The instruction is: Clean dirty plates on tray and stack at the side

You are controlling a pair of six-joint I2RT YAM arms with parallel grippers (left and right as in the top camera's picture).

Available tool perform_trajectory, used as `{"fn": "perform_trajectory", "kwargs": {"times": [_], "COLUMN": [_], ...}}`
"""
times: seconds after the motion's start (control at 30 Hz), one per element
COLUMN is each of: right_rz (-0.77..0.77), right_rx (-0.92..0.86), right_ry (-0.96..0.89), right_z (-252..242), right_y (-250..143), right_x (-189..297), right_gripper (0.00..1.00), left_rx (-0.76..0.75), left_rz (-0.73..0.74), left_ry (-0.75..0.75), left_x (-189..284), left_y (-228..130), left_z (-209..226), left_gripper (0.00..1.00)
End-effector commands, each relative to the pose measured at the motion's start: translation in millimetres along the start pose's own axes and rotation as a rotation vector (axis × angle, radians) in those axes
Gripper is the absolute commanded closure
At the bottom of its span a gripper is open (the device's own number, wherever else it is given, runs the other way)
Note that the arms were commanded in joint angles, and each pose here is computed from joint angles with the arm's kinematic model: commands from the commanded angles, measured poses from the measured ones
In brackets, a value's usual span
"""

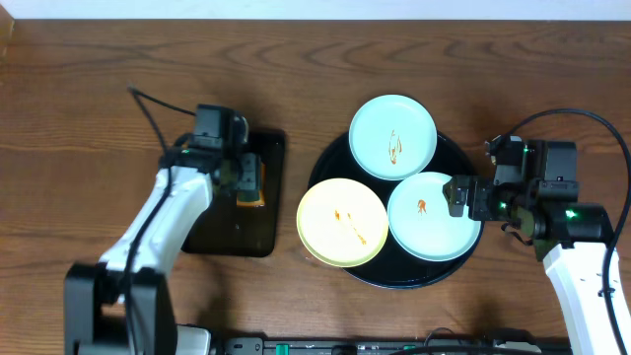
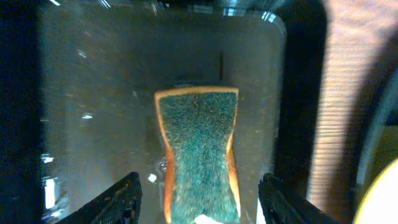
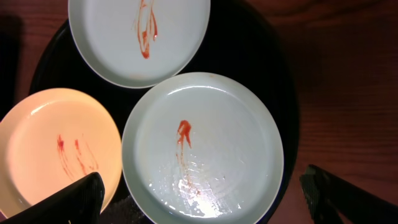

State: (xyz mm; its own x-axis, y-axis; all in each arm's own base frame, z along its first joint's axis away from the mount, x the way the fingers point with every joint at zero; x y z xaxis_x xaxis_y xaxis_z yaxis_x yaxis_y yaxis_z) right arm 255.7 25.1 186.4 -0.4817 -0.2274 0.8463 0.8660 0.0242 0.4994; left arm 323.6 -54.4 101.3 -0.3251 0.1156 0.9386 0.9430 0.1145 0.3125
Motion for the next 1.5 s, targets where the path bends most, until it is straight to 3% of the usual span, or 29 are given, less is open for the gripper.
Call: {"fn": "perform_trajectory", "kwargs": {"times": [0.0,0.1,0.23,0.3,0.43,0.47,0.83,1.27,1.47], "right_rz": [-0.027,-0.028,-0.027,-0.027,-0.028,-0.028,-0.028,-0.025,-0.010], "right_rx": [-0.005,-0.004,-0.005,-0.005,-0.004,-0.004,-0.004,-0.005,-0.008], "right_ry": [0.005,0.005,0.005,0.005,0.005,0.005,0.005,0.005,0.040], "right_z": [1,1,1,1,1,1,1,1,5], "right_y": [7,7,7,7,7,7,7,7,4], "right_x": [6,6,6,6,6,6,6,6,6], "right_gripper": [0.01,0.01,0.01,0.01,0.01,0.01,0.01,0.01,0.01], "left_rx": [-0.008,0.001,0.003,0.004,0.007,0.006,-0.003,0.007,0.008], "left_rz": [0.022,0.058,0.087,0.091,0.083,0.076,-0.128,0.080,0.102], "left_ry": [0.034,0.044,0.051,0.052,0.050,0.048,0.015,0.070,0.075], "left_x": [-14,-27,-39,-42,-40,-37,29,-31,-39], "left_y": [2,-2,-6,-6,-4,-3,21,-14,-15], "left_z": [1,3,5,5,5,4,-4,9,10], "left_gripper": [0.39,0.40,0.48,0.59,0.90,0.92,0.92,0.93,0.93]}}
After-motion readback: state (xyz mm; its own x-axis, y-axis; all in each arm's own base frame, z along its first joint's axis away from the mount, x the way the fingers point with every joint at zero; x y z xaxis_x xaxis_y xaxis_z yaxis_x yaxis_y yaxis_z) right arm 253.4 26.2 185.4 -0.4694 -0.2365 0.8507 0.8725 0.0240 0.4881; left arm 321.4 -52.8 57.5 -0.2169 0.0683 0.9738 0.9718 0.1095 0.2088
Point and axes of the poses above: each gripper's point midway between its finger pads, its own x axis back along the fingers, its own z axis along the line the jaws close on, y = z × x, the point moved 5 cm from there along x, back along the fingers, and after that the axes turned 6 degrees about x, right-handed, at the moved point
